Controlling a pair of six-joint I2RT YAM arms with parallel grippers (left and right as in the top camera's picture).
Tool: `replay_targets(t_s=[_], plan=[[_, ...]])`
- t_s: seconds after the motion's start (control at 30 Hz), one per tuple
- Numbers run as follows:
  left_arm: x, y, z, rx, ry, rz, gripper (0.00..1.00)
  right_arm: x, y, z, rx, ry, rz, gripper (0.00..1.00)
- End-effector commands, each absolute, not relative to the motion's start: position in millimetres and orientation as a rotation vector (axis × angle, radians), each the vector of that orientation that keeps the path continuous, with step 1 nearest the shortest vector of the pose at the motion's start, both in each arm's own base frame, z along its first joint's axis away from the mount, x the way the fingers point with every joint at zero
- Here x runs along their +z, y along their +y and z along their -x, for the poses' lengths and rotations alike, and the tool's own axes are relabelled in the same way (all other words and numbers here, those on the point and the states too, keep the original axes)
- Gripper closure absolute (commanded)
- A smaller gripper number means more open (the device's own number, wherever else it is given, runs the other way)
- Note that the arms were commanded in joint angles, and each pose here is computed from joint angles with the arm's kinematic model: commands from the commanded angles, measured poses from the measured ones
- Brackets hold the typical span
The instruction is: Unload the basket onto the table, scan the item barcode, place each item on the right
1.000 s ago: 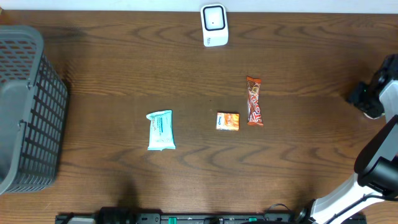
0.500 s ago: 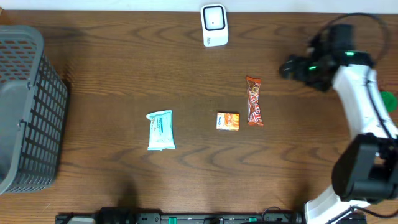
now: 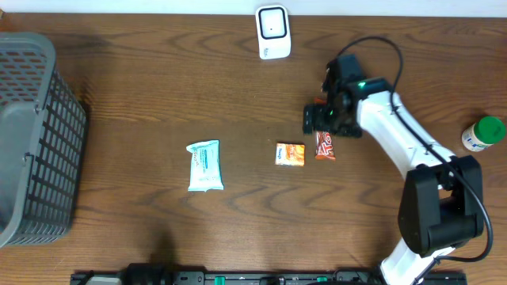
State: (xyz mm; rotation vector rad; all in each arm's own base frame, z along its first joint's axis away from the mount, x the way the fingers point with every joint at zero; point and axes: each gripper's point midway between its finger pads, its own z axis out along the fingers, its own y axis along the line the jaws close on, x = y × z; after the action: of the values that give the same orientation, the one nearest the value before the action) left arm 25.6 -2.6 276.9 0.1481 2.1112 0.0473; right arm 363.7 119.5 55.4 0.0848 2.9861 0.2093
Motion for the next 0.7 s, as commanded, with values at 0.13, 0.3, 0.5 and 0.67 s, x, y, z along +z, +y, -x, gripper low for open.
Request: replay_targets(t_s=[0.13, 0.3, 0.5, 0.67], plan=[[277, -1, -25, 0.060, 2.110, -0.157, 0.16, 22, 98, -330, -0.002, 3.068, -0.270, 0.30], [277, -1, -25, 0.060, 2.110, -0.157, 0.16, 0, 90, -305, -0.039, 3.122, -0.290, 0.41], [277, -1, -25, 0.060, 2.110, -0.157, 0.16, -8, 90, -305, -0.033, 3.107, -0.300, 0.51], [277, -1, -25, 0.060, 2.110, -0.157, 0.16, -7, 85, -319, -0.079, 3.040, -0.296, 0.54]])
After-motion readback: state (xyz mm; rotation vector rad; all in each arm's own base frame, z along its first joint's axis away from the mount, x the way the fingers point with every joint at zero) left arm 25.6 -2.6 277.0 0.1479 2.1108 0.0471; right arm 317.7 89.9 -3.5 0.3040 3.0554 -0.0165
